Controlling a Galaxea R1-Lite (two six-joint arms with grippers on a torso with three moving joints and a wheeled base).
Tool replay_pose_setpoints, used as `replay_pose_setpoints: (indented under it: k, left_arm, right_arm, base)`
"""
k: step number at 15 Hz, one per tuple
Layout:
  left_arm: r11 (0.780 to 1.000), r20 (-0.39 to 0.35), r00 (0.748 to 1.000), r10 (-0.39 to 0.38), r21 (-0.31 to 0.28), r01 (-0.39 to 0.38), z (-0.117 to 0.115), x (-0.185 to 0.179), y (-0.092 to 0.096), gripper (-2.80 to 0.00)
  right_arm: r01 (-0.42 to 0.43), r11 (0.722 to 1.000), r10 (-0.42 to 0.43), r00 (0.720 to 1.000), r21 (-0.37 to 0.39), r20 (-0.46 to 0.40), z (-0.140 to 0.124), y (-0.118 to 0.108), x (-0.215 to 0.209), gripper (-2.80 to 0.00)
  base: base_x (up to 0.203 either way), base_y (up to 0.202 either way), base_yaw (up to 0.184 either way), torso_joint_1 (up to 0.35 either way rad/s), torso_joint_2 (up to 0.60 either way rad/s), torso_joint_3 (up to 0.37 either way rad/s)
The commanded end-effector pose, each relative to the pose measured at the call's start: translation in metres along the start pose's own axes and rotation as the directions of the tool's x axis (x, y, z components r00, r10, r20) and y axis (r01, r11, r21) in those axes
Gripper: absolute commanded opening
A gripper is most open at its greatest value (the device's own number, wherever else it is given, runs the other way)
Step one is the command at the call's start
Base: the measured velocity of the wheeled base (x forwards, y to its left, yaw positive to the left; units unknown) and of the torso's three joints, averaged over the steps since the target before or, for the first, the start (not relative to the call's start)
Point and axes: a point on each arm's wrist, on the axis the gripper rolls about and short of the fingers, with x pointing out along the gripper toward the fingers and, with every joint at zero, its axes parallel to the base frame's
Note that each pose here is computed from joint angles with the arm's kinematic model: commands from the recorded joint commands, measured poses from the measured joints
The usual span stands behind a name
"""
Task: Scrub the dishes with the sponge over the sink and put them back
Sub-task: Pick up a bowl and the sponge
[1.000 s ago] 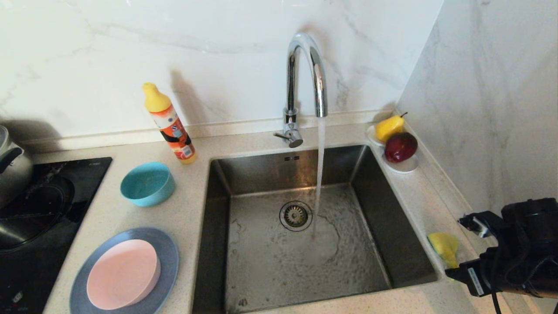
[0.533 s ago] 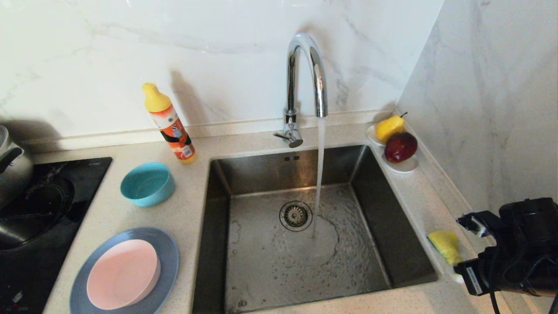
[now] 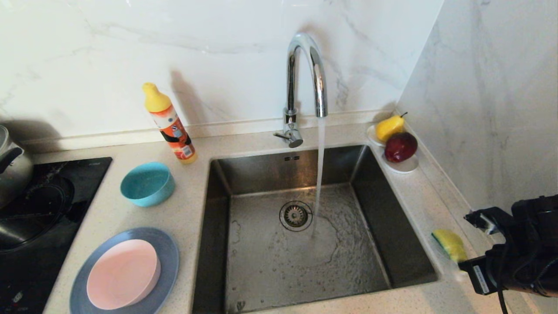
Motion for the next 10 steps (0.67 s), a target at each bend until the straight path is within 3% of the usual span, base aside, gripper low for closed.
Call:
replay_pose_setpoints:
  k: [1, 7, 10]
  left_arm:
    - [1.0, -0.001, 1.0, 0.0, 0.001, 0.0, 0.0, 0.0, 0.0, -2.8]
    - [1.0, -0.001, 1.0, 0.0, -0.001, 0.0, 0.0, 0.0, 0.0, -2.8]
    - [1.0, -0.001, 1.0, 0.0, -0.001, 0.0, 0.0, 0.0, 0.0, -2.8]
  right_arm:
    - [-0.011, 1.0, 0.011, 0.998, -0.009, 0.063, 0.007, 0.003, -0.017, -2.8]
    - [-0.114, 0.991, 0.123, 0.98, -0.063, 0.155, 0.023, 0.03, -0.052, -2.8]
    - [-0.18, 0.982, 0.187, 0.966, -0.055, 0.176, 0.036, 0.044, -0.073, -2.8]
  base:
    - [0.0, 0.0, 0.0, 0.0, 0.0, 0.0]
    - [0.0, 0.0, 0.0, 0.0, 0.0, 0.0]
    - [0.0, 0.0, 0.0, 0.0, 0.0, 0.0]
